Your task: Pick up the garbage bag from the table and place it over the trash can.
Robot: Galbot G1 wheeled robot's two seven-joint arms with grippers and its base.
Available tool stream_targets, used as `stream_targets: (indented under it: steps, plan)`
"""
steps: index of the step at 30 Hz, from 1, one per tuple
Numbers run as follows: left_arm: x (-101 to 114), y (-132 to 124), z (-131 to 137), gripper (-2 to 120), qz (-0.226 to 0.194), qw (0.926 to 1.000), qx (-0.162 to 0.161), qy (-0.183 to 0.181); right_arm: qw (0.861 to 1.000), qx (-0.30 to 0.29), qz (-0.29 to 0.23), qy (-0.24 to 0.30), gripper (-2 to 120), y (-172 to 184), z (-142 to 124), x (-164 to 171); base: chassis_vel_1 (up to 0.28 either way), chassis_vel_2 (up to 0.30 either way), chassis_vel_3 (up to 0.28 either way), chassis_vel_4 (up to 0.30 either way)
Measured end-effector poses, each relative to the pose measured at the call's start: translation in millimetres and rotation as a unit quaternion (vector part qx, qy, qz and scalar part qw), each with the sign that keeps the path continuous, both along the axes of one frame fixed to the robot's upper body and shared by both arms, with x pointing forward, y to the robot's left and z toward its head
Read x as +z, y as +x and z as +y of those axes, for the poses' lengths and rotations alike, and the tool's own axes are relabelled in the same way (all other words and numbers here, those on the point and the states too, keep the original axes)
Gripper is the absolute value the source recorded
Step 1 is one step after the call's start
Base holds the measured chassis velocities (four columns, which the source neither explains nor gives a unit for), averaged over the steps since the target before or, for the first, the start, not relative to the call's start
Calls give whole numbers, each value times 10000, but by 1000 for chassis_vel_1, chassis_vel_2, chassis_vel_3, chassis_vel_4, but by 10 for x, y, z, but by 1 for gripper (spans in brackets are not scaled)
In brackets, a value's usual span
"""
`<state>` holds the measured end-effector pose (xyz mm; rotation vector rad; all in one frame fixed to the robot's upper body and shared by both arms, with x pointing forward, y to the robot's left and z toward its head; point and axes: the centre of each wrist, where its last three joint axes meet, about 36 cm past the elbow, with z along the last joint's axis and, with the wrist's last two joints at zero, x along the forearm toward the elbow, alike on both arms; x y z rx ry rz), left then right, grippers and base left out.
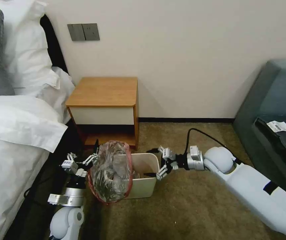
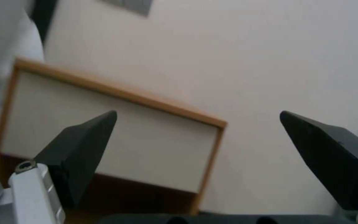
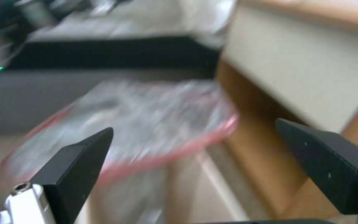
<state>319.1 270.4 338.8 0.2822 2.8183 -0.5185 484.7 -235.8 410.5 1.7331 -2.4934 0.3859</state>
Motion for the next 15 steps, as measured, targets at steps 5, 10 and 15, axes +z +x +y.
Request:
stream_targets:
  steps: [5, 10, 15]
  plan:
    - [504, -110, -197, 97, 1382, 9897, 342, -116, 9970, -536, -203, 514, 100, -154, 160, -82, 0, 0, 0, 0]
    - [947, -263, -186, 97, 2032, 9739, 768, 665, 9925, -855, -251, 842, 100, -375, 200, -151, 0, 0, 0, 0]
    - [1105, -343, -209, 98, 1941, 9609, 1408, 1387, 9896, -1067, -255, 933, 100, -514, 171, -203, 0, 0, 0, 0]
